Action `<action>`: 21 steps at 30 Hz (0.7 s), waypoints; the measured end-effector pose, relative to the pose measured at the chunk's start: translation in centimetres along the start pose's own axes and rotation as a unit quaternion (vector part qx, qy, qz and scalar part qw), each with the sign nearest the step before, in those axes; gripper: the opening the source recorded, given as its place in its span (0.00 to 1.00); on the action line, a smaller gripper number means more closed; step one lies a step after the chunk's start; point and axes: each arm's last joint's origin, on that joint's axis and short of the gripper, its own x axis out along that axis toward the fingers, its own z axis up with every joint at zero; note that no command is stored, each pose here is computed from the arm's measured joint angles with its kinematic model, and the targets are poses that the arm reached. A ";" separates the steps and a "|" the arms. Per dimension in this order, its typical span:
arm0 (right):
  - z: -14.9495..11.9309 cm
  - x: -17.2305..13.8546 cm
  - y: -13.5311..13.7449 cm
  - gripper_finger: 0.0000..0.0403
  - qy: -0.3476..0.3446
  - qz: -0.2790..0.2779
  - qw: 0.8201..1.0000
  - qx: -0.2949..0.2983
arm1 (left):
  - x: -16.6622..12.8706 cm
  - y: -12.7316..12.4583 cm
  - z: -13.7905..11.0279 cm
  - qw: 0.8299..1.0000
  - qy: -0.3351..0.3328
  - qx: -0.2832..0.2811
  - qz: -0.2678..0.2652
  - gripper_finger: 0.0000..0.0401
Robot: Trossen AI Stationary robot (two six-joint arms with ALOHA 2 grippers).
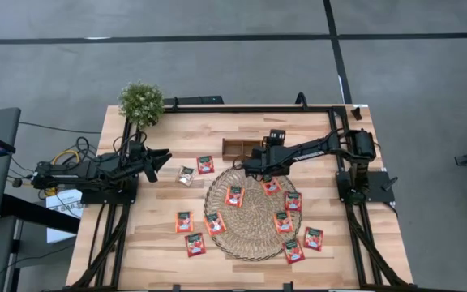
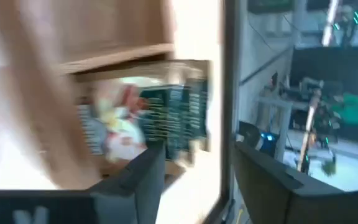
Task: Pick & Place Tea
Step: Put the brown tea bag into the right section of the wooden organizer
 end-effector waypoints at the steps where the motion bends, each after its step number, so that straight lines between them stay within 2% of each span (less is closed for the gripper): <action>1: 0.0 -0.3 -0.4 0.48 0.004 -0.007 1.000 0.011 | 0.0 0.0 0.0 1.000 0.000 0.000 0.000 0.38; 7: -0.7 -3.7 -4.3 0.53 -0.008 -0.073 0.993 0.091 | 0.0 0.0 0.0 1.000 0.000 0.000 0.000 0.38; 10: -1.9 -6.1 -6.7 0.54 -0.036 -0.079 0.986 0.143 | 0.0 0.0 0.0 1.000 0.000 0.000 0.000 0.38; 15: -5.1 -10.0 -10.1 0.54 -0.098 -0.020 0.964 0.248 | 0.0 0.0 0.0 1.000 0.000 0.000 0.000 0.38; 21: -9.0 -13.1 -12.4 0.54 -0.142 0.073 0.943 0.293 | 0.0 0.0 0.0 1.000 0.000 0.001 0.000 0.38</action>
